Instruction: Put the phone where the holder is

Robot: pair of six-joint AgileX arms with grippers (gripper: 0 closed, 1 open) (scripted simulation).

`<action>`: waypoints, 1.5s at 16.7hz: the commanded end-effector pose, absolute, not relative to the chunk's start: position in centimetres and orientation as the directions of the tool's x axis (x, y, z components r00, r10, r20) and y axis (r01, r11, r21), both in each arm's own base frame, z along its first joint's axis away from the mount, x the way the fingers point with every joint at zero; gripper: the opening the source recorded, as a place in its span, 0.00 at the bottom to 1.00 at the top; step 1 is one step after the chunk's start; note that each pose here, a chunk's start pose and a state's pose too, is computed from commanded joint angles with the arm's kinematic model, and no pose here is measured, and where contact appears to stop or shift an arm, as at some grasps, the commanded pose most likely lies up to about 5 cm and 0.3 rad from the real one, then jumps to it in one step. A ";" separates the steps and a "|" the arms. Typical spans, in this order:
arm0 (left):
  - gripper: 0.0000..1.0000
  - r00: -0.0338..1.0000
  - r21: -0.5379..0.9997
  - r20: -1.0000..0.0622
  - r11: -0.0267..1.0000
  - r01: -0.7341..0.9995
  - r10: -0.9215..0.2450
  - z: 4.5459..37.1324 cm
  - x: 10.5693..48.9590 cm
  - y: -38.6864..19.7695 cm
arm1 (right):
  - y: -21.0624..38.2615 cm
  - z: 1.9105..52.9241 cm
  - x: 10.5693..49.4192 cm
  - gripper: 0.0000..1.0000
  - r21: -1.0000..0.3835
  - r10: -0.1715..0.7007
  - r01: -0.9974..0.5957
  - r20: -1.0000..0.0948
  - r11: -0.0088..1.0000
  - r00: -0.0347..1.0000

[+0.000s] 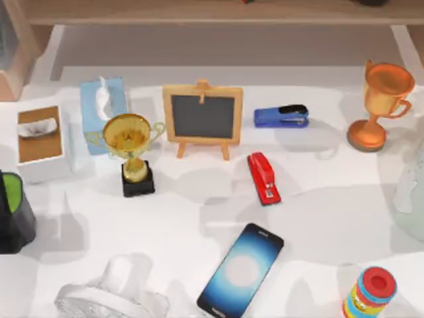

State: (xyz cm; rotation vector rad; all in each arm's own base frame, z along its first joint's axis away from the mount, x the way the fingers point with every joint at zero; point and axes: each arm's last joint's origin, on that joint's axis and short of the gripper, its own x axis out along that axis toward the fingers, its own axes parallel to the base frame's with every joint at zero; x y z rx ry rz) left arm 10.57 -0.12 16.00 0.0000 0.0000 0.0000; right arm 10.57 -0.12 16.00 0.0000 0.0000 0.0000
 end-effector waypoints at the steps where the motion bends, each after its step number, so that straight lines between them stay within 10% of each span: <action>1: 1.00 1.000 0.000 0.000 1.000 0.000 0.000 16.0 10.6 -0.1 | -0.1 16.0 10.6 1.00 0.000 0.000 0.000 0.000 1.000 1.000; 12: 1.00 1.000 0.000 0.000 1.000 0.000 0.000 16.0 10.6 -0.1 | 1.6 26.9 11.4 1.00 0.153 0.133 -0.116 -0.106 0.981 0.985; 25: 1.00 1.000 0.000 0.000 1.000 0.000 0.000 16.0 10.6 -0.1 | 16.2 36.0 23.2 1.00 0.560 0.386 0.052 -0.632 0.827 0.672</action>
